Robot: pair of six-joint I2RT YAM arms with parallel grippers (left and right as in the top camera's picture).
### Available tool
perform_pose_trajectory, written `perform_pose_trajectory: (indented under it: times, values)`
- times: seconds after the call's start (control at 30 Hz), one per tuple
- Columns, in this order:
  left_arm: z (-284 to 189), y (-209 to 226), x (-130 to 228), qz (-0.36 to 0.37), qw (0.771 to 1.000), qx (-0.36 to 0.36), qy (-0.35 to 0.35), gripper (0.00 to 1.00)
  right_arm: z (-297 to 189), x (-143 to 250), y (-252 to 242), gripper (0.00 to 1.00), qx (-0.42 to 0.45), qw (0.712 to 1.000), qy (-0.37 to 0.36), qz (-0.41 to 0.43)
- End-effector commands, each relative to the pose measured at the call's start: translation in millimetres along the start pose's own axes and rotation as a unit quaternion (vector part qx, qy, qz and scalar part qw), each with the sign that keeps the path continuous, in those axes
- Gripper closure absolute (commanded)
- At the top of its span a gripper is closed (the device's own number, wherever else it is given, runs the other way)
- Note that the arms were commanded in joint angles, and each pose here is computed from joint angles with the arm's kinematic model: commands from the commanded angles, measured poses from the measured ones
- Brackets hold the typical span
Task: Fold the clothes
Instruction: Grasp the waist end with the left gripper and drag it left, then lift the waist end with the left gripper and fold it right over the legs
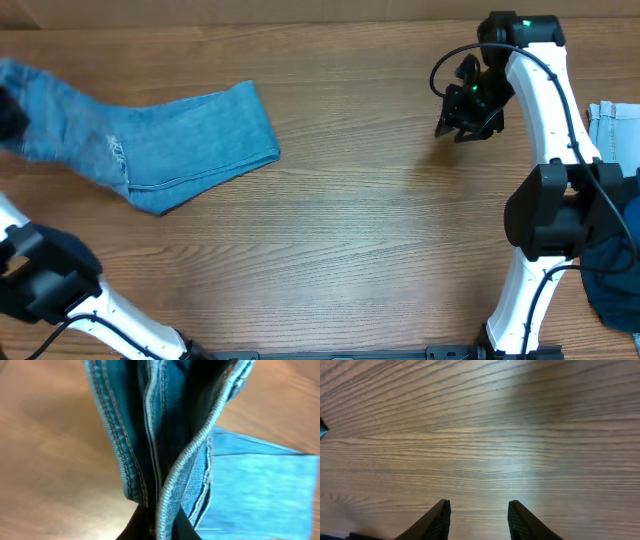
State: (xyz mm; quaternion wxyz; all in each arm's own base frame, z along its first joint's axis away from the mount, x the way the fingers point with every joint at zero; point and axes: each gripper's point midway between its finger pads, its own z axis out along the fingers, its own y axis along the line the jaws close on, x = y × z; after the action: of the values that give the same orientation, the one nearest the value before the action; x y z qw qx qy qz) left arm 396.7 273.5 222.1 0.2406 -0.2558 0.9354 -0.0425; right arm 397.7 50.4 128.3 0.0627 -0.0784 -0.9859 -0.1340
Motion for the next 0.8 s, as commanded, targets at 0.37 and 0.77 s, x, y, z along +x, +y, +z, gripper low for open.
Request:
perform_pose_trajectory:
  times: [0.37,0.77]
  values:
    - [-3.8,-293.0,69.8,0.315,0.947,0.068,0.017,0.95,-28.7,-1.7,15.9,0.59,-0.023,0.998,-0.046,-0.019]
    - [94.5,-343.4,155.7,0.351,0.923,0.048,0.150,0.96,-28.2,1.6,16.1,0.58,-0.024,0.999,-0.040,-0.018]
